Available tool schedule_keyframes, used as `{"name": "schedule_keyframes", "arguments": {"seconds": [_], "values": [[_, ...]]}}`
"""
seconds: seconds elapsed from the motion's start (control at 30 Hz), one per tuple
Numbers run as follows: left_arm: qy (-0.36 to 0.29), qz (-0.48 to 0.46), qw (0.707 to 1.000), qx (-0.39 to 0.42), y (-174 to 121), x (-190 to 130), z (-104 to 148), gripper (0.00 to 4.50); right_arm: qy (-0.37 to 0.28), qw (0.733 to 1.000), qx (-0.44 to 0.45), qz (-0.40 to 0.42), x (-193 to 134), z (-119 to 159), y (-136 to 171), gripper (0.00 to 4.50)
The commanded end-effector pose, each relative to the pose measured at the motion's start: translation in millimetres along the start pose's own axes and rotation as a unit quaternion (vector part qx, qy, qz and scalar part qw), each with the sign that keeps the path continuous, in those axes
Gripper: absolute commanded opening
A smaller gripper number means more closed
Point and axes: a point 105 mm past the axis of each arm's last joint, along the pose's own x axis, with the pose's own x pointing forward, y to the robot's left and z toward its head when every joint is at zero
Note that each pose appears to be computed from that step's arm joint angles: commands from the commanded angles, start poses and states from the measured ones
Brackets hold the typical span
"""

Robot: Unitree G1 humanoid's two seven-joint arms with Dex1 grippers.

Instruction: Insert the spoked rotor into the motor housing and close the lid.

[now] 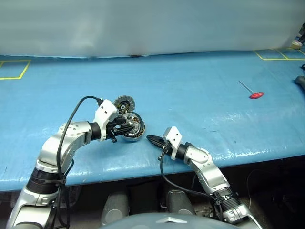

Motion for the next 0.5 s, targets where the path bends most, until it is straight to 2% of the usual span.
{"name": "schedule_keyframes", "arguments": {"seconds": [0.03, 0.5], "values": [[-0.029, 0.002, 0.999, 0.016, -1.3, -4.8, 18.6, 1.85, -0.012, 1.000, -0.004, -0.001, 3.4, 7.2, 1.7, 0.00], [-0.047, 0.008, 0.998, 0.031, 3.7, -11.2, 35.7, 1.85, -0.002, 1.000, 0.002, 0.003, 4.9, 2.3, 8.5, 0.00]]}}
